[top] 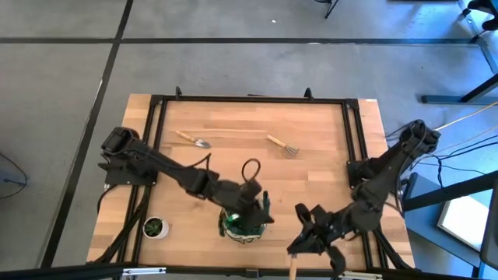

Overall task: Pick & Place Garden tools in Gardening bag
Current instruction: Put the right brown trowel into the gardening bag

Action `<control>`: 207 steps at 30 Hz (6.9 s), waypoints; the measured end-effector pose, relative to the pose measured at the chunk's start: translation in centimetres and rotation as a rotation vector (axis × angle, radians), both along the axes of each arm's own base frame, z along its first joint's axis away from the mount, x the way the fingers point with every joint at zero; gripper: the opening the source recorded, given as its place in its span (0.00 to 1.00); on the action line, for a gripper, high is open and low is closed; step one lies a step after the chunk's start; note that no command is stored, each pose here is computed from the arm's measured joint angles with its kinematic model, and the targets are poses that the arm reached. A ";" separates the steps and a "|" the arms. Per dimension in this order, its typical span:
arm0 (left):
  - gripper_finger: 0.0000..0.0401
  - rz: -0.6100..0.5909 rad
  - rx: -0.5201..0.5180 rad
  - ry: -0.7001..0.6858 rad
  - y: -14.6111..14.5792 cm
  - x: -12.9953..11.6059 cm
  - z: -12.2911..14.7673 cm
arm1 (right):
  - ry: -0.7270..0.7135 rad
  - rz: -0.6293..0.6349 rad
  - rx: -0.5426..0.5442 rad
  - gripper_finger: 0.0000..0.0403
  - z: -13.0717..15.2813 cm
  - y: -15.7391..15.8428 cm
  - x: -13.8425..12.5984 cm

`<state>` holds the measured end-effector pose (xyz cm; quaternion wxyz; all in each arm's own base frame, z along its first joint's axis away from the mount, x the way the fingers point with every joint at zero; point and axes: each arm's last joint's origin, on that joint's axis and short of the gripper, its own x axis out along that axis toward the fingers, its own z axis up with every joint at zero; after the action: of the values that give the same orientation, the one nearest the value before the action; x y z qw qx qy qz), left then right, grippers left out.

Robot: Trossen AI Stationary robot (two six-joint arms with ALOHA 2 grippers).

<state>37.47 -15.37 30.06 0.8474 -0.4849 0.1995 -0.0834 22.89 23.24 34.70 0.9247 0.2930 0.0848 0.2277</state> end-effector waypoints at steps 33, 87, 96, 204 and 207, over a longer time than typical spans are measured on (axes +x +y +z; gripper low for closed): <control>0.00 -0.080 0.621 0.395 -3.7 -5.7 5.3 | 0.106 -0.058 -0.177 0.00 -2.4 -0.2 3.8; 0.49 -0.210 0.716 0.336 -6.2 -0.1 0.4 | 0.116 0.022 -0.154 0.00 -2.5 2.0 1.8; 0.48 -0.356 0.720 0.453 -7.7 1.4 -4.9 | 0.121 0.032 -0.147 0.00 -2.5 2.2 1.5; 0.00 -0.053 0.546 0.526 -8.0 2.3 -4.4 | 0.035 -0.527 -0.578 0.00 -7.9 2.1 4.2; 0.00 -0.052 0.547 0.525 -8.1 2.3 -4.4 | 0.022 -0.544 -0.531 0.00 -9.0 2.2 3.6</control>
<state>39.76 -23.47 25.69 0.8632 -0.2403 0.4371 0.0783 26.47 25.43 25.73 0.9942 0.0574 0.0697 -0.0592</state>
